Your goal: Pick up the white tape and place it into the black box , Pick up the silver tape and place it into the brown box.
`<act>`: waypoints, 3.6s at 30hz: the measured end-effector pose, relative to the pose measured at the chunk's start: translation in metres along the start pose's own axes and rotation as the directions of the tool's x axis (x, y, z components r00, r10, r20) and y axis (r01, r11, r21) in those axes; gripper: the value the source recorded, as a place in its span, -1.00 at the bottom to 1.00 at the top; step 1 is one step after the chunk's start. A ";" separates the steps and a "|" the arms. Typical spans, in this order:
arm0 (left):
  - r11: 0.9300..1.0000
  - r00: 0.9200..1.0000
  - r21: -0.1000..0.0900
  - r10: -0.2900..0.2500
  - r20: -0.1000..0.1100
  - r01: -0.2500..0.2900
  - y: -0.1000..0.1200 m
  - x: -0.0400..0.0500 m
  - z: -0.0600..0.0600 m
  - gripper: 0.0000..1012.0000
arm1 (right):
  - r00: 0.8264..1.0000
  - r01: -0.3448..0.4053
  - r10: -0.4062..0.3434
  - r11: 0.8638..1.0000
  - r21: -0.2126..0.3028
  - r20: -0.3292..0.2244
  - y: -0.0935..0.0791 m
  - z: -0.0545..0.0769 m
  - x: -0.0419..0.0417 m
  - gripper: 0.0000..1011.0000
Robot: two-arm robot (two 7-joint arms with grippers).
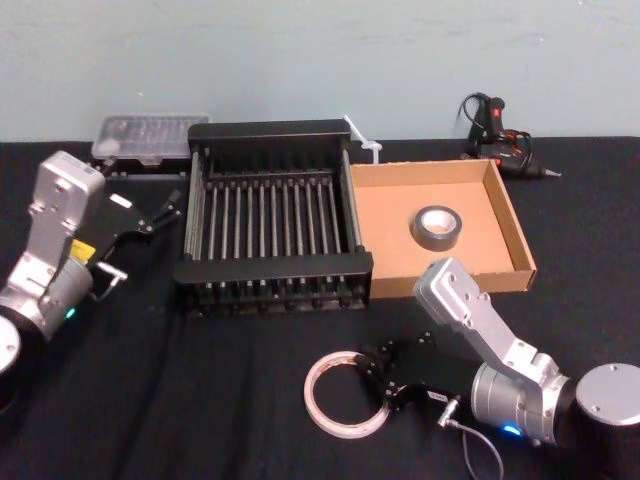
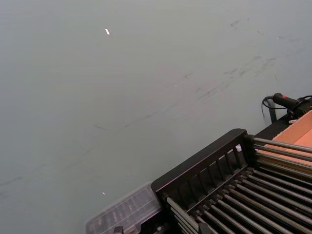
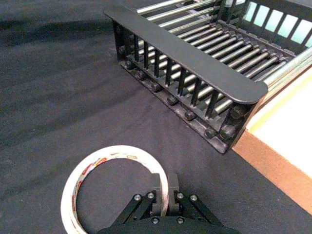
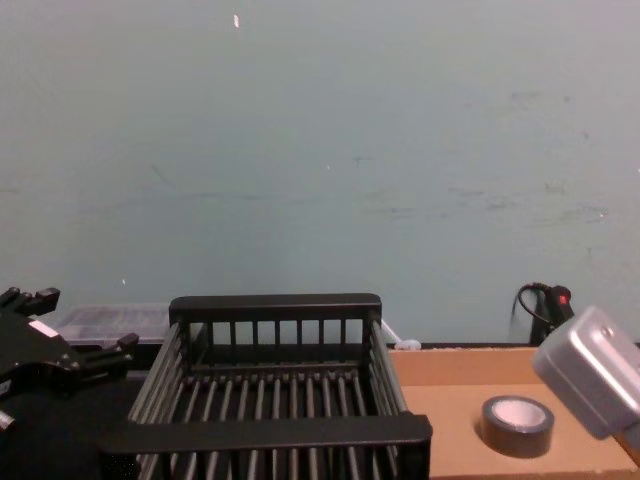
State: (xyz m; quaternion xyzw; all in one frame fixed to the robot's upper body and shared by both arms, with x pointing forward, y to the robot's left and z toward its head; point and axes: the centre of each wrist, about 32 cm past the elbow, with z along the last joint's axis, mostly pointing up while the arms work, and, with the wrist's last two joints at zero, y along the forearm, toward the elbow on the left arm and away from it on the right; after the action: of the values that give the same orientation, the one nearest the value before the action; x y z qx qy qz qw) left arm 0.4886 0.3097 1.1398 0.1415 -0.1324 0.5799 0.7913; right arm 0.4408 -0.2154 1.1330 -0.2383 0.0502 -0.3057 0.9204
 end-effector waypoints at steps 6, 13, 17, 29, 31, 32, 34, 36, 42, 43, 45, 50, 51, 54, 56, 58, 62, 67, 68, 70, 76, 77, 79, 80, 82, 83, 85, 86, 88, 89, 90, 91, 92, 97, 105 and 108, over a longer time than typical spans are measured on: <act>1.000 1.000 0.000 0.000 0.000 0.000 0.000 0.0000 0.000 0.98 | 1.000 0.000 0.000 1.000 0.000 0.000 0.000 0.000 0.0000 -0.82; 1.000 1.000 0.000 0.000 0.000 0.000 0.000 0.0000 0.000 0.98 | 1.000 0.000 0.000 1.000 0.001 0.000 0.000 0.000 0.0001 -0.82; 1.000 1.000 0.000 0.000 0.000 0.000 0.000 0.0000 0.000 0.98 | 1.000 -0.008 0.008 1.000 0.015 0.002 -0.002 0.000 0.0009 -0.82; 1.000 1.000 0.000 0.000 0.000 0.000 0.000 0.0000 0.000 0.98 | 1.000 -0.015 0.016 0.998 0.068 -0.011 -0.009 0.002 0.0020 -0.82; 1.000 1.000 0.000 0.000 0.000 0.000 0.000 0.0000 0.000 0.98 | 1.000 -0.015 0.016 0.997 0.080 -0.013 -0.011 0.003 0.0021 -0.82; 1.000 1.000 0.000 0.000 0.000 0.000 0.000 0.0000 0.000 0.98 | 1.000 -0.014 0.016 0.996 0.084 -0.014 -0.012 0.004 0.0022 -0.82; 1.000 1.000 0.000 0.000 0.000 0.000 0.000 0.0000 0.000 0.98 | 1.000 -0.014 0.015 0.995 0.097 -0.014 -0.013 0.006 0.0025 -0.82; 1.000 1.000 0.000 0.000 0.000 0.000 0.000 0.0000 0.000 0.98 | 1.000 -0.015 0.016 0.994 0.106 -0.013 -0.015 0.008 0.0022 -0.82; 1.000 1.000 0.000 0.000 0.000 0.000 0.000 0.0000 0.000 0.98 | 1.000 -0.010 0.012 0.990 0.143 -0.012 -0.020 0.015 0.0017 -0.82; 1.000 1.000 0.000 0.000 0.000 0.000 0.000 0.0000 0.000 0.98 | 1.000 -0.008 0.010 0.989 0.148 -0.012 -0.020 0.015 0.0016 -0.82; 1.000 1.000 0.000 0.000 0.000 0.000 0.000 0.0000 0.000 0.98 | 1.000 -0.002 0.004 0.986 0.165 -0.015 -0.022 0.017 0.0016 -0.82; 1.000 1.000 0.000 0.000 0.000 0.000 0.000 0.0000 0.000 0.98 | 1.000 0.013 -0.008 0.979 0.201 -0.023 -0.026 0.021 0.0026 -0.82; 1.000 1.000 0.000 0.000 0.000 0.000 0.000 0.0000 0.000 0.98 | 1.000 0.015 -0.010 0.978 0.207 -0.025 -0.026 0.021 0.0029 -0.82; 1.000 1.000 0.000 0.000 0.000 0.000 0.000 0.0000 0.000 0.98 | 0.999 0.022 -0.015 0.974 0.227 -0.033 -0.028 0.023 0.0038 -0.82; 1.000 1.000 0.000 0.000 0.000 0.000 0.000 0.0000 0.000 0.98 | 0.999 0.027 -0.019 0.971 0.238 -0.037 -0.028 0.025 0.0043 -0.82; 1.000 1.000 0.000 0.000 0.000 0.000 0.000 0.0000 0.000 0.98 | 0.999 0.030 -0.021 0.969 0.244 -0.040 -0.029 0.025 0.0046 -0.82; 1.000 1.000 0.000 0.000 0.000 0.000 0.000 0.0000 0.000 0.98 | 0.998 0.042 -0.029 0.963 0.265 -0.053 -0.030 0.027 0.0057 -0.82; 1.000 1.000 0.000 0.000 0.000 0.000 0.000 0.0000 0.000 0.98 | 0.995 0.073 -0.050 0.951 0.300 -0.085 -0.031 0.027 0.0069 -0.82; 1.000 1.000 0.000 0.000 0.000 0.000 0.000 0.0000 0.000 0.98 | 0.994 0.079 -0.053 0.949 0.305 -0.091 -0.031 0.027 0.0071 -0.82; 1.000 1.000 0.000 0.000 0.000 0.000 0.000 0.0000 0.000 0.98 | 0.992 0.098 -0.067 0.943 0.318 -0.108 -0.031 0.027 0.0080 -0.82; 1.000 1.000 0.000 0.000 0.000 0.000 0.000 0.0000 0.000 0.98 | 0.986 0.133 -0.091 0.933 0.335 -0.139 -0.032 0.026 0.0107 -0.82; 1.000 1.000 0.000 0.000 0.000 0.000 0.000 0.0000 0.000 0.98 | 0.985 0.137 -0.094 0.931 0.337 -0.142 -0.032 0.026 0.0110 -0.82; 1.000 1.000 0.000 0.000 0.000 0.000 0.000 0.0000 0.000 0.98 | 0.984 0.148 -0.102 0.928 0.342 -0.150 -0.031 0.026 0.0114 -0.82; 1.000 1.000 0.000 0.000 0.000 0.000 0.000 0.0000 0.000 0.98 | 0.983 0.151 -0.104 0.927 0.343 -0.151 -0.031 0.026 0.0115 -0.82; 1.000 1.000 0.000 0.000 0.000 0.000 0.000 0.0000 0.000 0.98 | 0.981 0.162 -0.113 0.924 0.346 -0.159 -0.030 0.026 0.0119 -0.82; 1.000 1.000 0.000 0.000 0.000 0.000 0.000 0.0000 0.000 0.98 | 0.980 0.166 -0.116 0.923 0.347 -0.161 -0.030 0.026 0.0119 -0.82; 1.000 1.000 0.000 0.000 0.000 0.000 0.000 0.0000 0.000 0.98 | 0.979 0.173 -0.121 0.922 0.347 -0.166 -0.029 0.025 0.0123 -0.82; 1.000 1.000 0.000 0.000 0.000 0.000 0.000 0.0000 0.000 0.98 | 0.977 0.179 -0.126 0.921 0.346 -0.170 -0.028 0.025 0.0132 -0.82; 1.000 1.000 0.000 0.000 0.000 0.000 0.000 0.0000 0.000 0.98 | 0.976 0.183 -0.130 0.920 0.345 -0.172 -0.028 0.025 0.0142 -0.82; 1.000 1.000 0.000 0.000 0.000 0.000 0.000 0.0000 0.000 0.98 | 0.975 0.188 -0.134 0.920 0.344 -0.175 -0.026 0.025 0.0156 -0.82; 1.000 1.000 0.000 0.000 0.000 0.000 0.000 0.0000 0.000 0.98 | 0.975 0.190 -0.136 0.920 0.344 -0.176 -0.026 0.025 0.0162 -0.82; 1.000 1.000 0.000 0.000 0.000 0.000 0.000 0.0000 0.000 0.98 | 0.975 0.192 -0.137 0.919 0.344 -0.176 -0.025 0.025 0.0170 -0.82; 1.000 1.000 0.000 0.000 0.000 0.000 0.000 0.0000 0.000 0.98 | 0.974 0.195 -0.141 0.919 0.343 -0.177 -0.024 0.026 0.0183 -0.82; 1.000 1.000 0.000 0.000 0.000 0.000 0.000 0.0000 0.000 0.98 | 0.974 0.200 -0.149 0.919 0.341 -0.172 -0.020 0.027 0.0223 -0.82; 1.000 1.000 0.000 0.000 0.000 0.000 0.000 0.0000 0.000 0.98 | 0.971 0.211 -0.158 0.915 0.343 -0.177 -0.010 0.034 0.0294 -0.82; 1.000 1.000 0.000 0.000 0.000 0.000 0.000 0.0000 0.000 0.98 | 0.971 0.212 -0.159 0.915 0.343 -0.177 -0.007 0.036 0.0312 -0.82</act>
State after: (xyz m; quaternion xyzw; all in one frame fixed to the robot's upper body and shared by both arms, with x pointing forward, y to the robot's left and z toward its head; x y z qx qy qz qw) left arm 0.4886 0.3097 1.1398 0.1415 -0.1324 0.5799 0.7913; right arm 0.4709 -0.2238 1.1697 -0.0466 0.0375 -0.4125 0.9090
